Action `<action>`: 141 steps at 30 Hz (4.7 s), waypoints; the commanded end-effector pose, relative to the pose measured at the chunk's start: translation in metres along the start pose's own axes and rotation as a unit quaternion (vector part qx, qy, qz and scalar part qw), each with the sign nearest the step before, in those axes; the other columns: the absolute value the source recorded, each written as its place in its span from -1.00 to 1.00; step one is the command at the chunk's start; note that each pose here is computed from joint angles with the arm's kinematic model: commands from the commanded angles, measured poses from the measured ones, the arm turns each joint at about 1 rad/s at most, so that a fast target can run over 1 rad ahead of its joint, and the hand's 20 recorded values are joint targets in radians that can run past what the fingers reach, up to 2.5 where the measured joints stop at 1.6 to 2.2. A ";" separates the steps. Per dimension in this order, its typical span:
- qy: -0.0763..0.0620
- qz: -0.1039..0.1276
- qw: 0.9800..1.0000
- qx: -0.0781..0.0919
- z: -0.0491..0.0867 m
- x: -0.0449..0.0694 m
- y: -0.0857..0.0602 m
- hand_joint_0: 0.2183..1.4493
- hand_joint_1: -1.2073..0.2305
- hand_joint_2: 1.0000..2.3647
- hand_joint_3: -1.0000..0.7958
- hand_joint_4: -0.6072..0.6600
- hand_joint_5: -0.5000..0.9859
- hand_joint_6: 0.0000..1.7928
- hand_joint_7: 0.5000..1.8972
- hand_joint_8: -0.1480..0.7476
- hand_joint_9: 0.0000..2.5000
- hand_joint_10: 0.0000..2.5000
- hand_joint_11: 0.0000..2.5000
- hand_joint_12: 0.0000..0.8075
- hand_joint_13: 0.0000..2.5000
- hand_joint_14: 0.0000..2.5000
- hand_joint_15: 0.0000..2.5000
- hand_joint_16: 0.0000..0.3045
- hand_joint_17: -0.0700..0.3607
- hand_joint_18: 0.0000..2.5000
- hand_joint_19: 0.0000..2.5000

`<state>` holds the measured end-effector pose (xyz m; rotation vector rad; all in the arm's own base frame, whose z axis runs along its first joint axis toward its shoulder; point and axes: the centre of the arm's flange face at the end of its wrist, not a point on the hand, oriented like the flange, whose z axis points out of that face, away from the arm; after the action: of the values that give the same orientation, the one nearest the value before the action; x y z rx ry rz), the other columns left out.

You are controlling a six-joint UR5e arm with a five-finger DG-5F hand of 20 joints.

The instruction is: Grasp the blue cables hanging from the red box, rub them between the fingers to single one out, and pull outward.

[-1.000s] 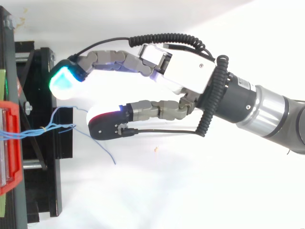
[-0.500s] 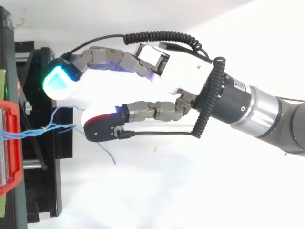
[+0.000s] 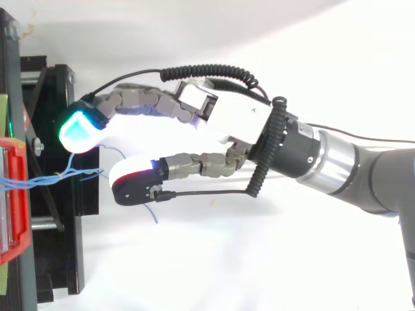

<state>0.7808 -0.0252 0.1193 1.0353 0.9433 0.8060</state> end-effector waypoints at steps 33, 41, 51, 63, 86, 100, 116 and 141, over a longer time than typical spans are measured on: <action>0.026 0.021 0.995 -0.097 0.010 0.021 0.013 -0.43 -0.20 -0.99 -0.30 0.44 -0.47 -0.44 -0.23 -0.08 -0.53 -1.00 -0.89 -0.25 -0.72 -0.99 -0.83 -0.78 -0.33 -0.89 -0.85; 0.034 0.035 0.994 -0.093 0.005 0.029 0.015 -0.43 -0.20 -0.99 -0.30 0.45 -0.46 -0.44 -0.18 -0.07 -0.51 -1.00 -0.87 -0.25 -0.72 -0.99 -0.82 -0.78 -0.33 -0.89 -0.84; 0.038 0.051 0.995 -0.081 -0.002 0.042 0.015 -0.44 -0.21 -0.99 -0.31 0.42 -0.50 -0.44 -0.42 -0.08 -0.50 -1.00 -0.89 -0.25 -0.71 -0.99 -0.83 -0.78 -0.33 -0.88 -0.85; 0.037 0.062 0.996 -0.055 -0.008 0.042 -0.032 -0.45 -0.22 -0.99 -0.32 0.35 -0.54 -0.44 -0.64 -0.11 -0.60 -1.00 -1.00 -0.30 -0.60 -0.99 -0.82 -0.77 -0.31 -0.77 -0.83; 0.070 0.096 0.988 -0.096 0.017 0.053 -0.064 -0.44 -0.22 -0.99 -0.32 0.41 -0.51 -0.44 -0.51 -0.09 -0.49 -1.00 -0.91 -0.29 -0.50 -0.99 -0.74 -0.77 -0.31 -0.70 -0.78; 0.066 0.074 0.989 -0.114 0.027 0.045 -0.028 -0.44 -0.22 -0.99 -0.32 0.44 -0.49 -0.44 -0.44 -0.09 -0.46 -1.00 -0.89 -0.28 -0.48 -0.99 -0.73 -0.77 -0.32 -0.70 -0.77; 0.070 0.052 0.990 -0.108 0.029 0.041 -0.005 -0.42 -0.22 -0.99 -0.32 0.43 -0.43 -0.44 -0.06 -0.07 -0.41 -1.00 -0.86 -0.29 -0.46 -0.99 -0.72 -0.78 -0.32 -0.68 -0.76; 0.087 0.026 0.995 -0.049 0.031 0.017 0.022 -0.41 -0.23 -0.99 -0.31 0.36 -0.40 -0.44 0.22 -0.06 -0.38 -0.99 -0.84 -0.29 -0.45 -0.99 -0.71 -0.78 -0.32 -0.66 -0.76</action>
<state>0.8160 -0.0114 0.1383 0.9030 0.9873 1.0035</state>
